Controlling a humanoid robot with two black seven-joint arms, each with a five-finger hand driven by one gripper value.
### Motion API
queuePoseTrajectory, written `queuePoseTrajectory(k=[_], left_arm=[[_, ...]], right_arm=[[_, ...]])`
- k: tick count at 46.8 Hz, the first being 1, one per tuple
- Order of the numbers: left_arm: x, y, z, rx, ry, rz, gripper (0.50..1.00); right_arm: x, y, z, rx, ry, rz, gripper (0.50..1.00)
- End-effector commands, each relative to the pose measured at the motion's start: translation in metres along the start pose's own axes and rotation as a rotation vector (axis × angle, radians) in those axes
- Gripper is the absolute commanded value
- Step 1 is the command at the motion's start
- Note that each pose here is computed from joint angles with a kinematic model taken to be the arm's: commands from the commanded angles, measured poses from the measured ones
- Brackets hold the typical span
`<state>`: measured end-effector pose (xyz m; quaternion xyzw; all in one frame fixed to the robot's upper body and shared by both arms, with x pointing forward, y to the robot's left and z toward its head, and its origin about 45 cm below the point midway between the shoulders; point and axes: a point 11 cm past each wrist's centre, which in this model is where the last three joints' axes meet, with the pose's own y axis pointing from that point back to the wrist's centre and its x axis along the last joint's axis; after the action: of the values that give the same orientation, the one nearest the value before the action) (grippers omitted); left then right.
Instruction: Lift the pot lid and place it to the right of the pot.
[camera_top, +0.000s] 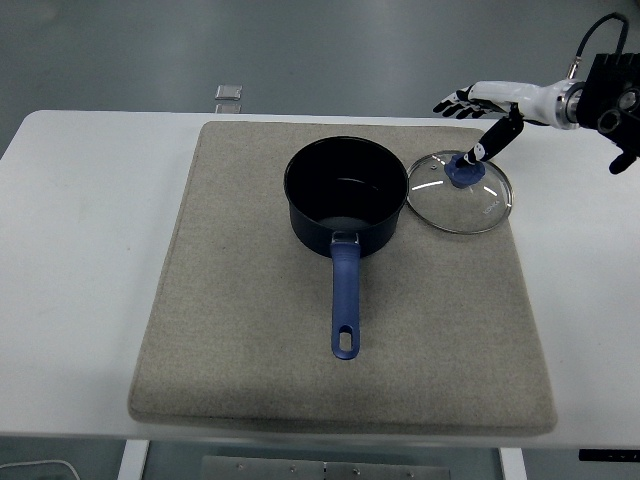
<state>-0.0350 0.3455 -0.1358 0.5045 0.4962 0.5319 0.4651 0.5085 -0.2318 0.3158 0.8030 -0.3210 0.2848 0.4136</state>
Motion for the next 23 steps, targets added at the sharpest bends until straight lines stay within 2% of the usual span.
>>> queuePoseTrajectory(k=[1, 6, 10, 15, 20, 23], left_arm=[[0.0000, 0.0000, 0.0000, 0.000, 0.000, 0.000, 1.000], [0.0000, 0.0000, 0.0000, 0.000, 0.000, 0.000, 1.000], [0.0000, 0.0000, 0.0000, 0.000, 0.001, 0.000, 1.000], [0.0000, 0.0000, 0.0000, 0.000, 0.000, 0.000, 1.000], [0.0000, 0.0000, 0.0000, 0.000, 0.000, 0.000, 1.000], [-0.0005, 0.0000, 0.0000, 0.000, 0.000, -0.001, 1.000]], right_arm=[[0.0035, 0.0004, -0.0048, 0.034, -0.070, 0.020, 0.913], [0.0067, 0.0006, -0.0073, 0.067, -0.175, 0.048, 0.913], [0.0028, -0.0007, -0.0031, 0.085, -0.277, 0.062, 0.913], [0.0093, -0.0023, -0.0118, 0.146, -0.431, 0.118, 0.913], [0.0024, -0.0055, -0.0031, 0.170, -0.582, 0.153, 0.911], [0.0063, -0.0048, -0.0029, 0.191, -0.645, 0.186, 0.911]])
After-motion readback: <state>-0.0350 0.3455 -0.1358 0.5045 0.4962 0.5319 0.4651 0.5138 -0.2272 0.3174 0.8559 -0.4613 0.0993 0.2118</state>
